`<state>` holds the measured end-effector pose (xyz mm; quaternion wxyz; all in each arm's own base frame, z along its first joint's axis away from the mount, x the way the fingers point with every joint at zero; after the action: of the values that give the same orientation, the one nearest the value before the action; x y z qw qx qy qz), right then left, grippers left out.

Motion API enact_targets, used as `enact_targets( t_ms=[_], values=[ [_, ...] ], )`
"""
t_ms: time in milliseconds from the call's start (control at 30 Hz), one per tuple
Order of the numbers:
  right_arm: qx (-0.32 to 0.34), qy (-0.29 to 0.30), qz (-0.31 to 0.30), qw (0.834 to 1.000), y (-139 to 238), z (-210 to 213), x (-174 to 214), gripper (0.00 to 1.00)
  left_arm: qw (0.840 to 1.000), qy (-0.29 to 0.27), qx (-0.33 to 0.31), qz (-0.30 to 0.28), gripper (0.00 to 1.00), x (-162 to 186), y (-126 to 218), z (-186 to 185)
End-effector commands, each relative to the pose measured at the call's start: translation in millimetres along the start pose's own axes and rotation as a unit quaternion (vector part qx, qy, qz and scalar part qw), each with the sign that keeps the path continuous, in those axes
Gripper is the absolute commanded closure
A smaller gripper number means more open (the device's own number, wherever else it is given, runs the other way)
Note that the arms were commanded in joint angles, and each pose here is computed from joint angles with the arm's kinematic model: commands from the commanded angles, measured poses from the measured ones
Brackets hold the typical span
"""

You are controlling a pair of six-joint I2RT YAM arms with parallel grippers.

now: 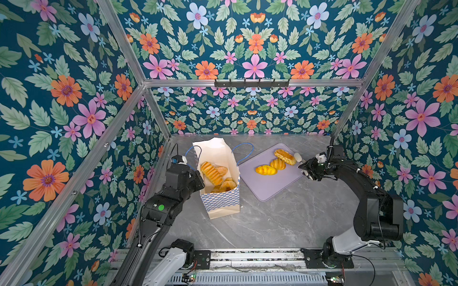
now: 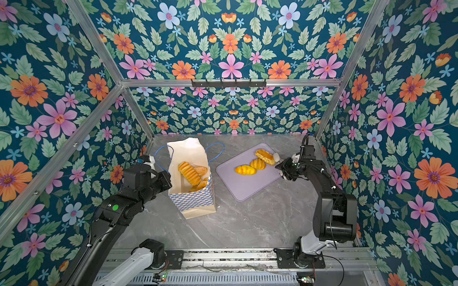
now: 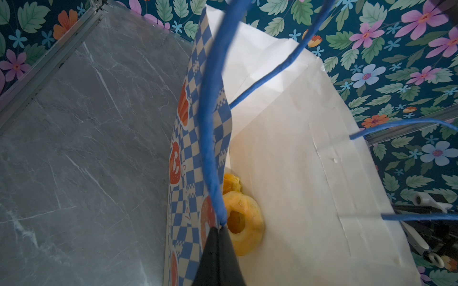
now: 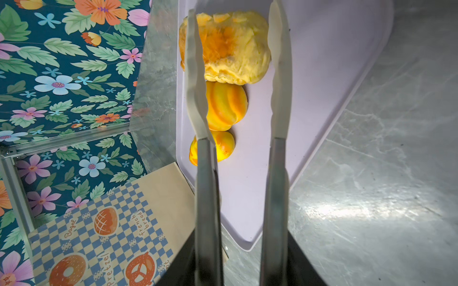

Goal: Place the fake bread into the paper bag
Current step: 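Lower the tongs toward the flaky pastry on the tray, then close the tongs around the flaky pastry with the right gripper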

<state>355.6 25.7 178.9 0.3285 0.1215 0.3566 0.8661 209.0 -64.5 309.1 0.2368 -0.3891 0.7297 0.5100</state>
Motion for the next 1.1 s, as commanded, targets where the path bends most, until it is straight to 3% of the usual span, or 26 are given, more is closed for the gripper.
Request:
enact_targets(
  t_ms=[0, 700, 1067],
  values=[
    [-0.019, 0.007, 0.001, 1.0, -3.6, 5.5, -5.1, 0.56, 1.0, -0.004, -0.001, -0.005, 0.96, -2.6, -0.3, -0.7],
    [-0.054, -0.011, 0.049, 0.997, -34.0, -4.9, -6.1, 0.53, 1.0, -0.006, 0.0, -0.001, 0.97, -6.4, -4.6, -4.1],
    [-0.057, -0.024, 0.054, 0.997, -44.2, -10.2, -7.6, 0.56, 1.0, -0.005, -0.002, -0.002, 0.97, -6.1, -2.9, -3.2]
  ],
)
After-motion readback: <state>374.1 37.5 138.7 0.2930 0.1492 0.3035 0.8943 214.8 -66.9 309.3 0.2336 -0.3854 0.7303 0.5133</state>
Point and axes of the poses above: each gripper's point midway between its finger pads, its own y axis back along the fingers, its own z axis along the line the jaws close on, x = y × z, the point moved 6 cm from there along y, back along the fingers, and after that the axes turned 3 degrees about -y, right-handed, at the moved point
